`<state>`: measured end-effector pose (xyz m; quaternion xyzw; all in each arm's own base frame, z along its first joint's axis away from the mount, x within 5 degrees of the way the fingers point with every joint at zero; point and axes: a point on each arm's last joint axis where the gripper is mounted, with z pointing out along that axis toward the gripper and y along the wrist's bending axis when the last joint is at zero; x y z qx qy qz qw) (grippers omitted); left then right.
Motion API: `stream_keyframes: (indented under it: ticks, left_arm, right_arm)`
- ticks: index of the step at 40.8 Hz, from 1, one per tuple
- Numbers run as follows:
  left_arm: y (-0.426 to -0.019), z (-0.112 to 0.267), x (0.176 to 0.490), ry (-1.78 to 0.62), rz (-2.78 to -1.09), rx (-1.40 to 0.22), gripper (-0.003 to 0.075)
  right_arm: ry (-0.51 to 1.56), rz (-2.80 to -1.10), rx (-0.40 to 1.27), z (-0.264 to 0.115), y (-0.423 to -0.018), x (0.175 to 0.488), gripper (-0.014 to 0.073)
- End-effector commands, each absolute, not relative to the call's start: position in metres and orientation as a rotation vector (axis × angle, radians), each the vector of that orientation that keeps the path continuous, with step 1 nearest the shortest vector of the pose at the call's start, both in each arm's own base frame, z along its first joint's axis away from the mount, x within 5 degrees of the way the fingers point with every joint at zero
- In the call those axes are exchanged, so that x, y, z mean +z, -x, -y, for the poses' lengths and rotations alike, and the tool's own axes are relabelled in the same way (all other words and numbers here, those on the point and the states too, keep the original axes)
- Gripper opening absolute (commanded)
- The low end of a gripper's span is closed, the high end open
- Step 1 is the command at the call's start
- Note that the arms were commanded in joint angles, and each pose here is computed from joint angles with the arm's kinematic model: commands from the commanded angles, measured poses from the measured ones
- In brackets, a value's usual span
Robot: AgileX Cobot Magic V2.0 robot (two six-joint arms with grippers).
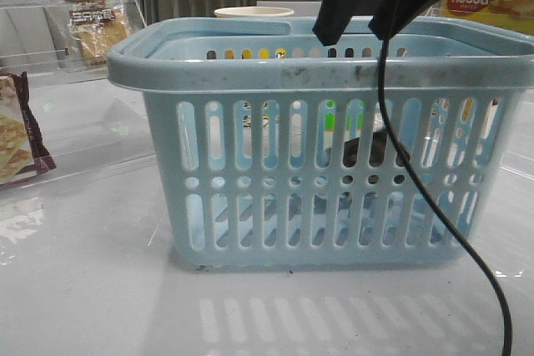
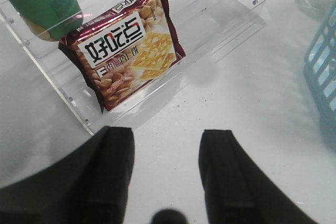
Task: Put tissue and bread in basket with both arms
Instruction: 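Carry the tissue pack over the basket and open the right gripper, then withdraw the right gripper up from the basket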
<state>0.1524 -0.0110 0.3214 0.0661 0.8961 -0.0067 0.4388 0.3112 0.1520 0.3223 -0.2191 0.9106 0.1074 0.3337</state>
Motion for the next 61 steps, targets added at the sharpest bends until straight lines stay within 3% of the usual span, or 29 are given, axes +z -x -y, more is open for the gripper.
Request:
stream_keyframes:
  ticks: [1,15,35,39,48,61]
  left_arm:
    - [-0.156,0.013,0.335,-0.152,-2.132,-0.032,0.0359]
    - [-0.156,0.013,0.335,-0.152,-2.132,-0.032,0.0359]
    - [-0.166,0.013,0.329,-0.154,-2.172,-0.032,0.0359]
    - [-0.174,0.014,0.323,-0.155,-2.202,-0.032,0.0382]
    - [-0.198,0.016,0.318,-0.124,-2.176,-0.064,0.0607]
    - [-0.266,0.032,0.344,-0.126,-2.007,-0.105,0.0599]
  right_arm:
    - [0.557,-2.224,0.285,-0.145,-0.297,0.363,0.0528]
    - [0.549,-2.039,0.236,-0.104,-0.218,0.407,0.0528]
    - [0.529,-1.951,0.249,-0.05,-0.103,0.38,0.0528]
    - [0.53,-1.95,0.249,-0.045,-0.093,0.375,0.0528]
    - [0.542,-1.989,0.244,-0.043,-0.088,0.372,0.0528]
    - [0.542,-1.99,0.244,-0.044,-0.089,0.372,0.0528]
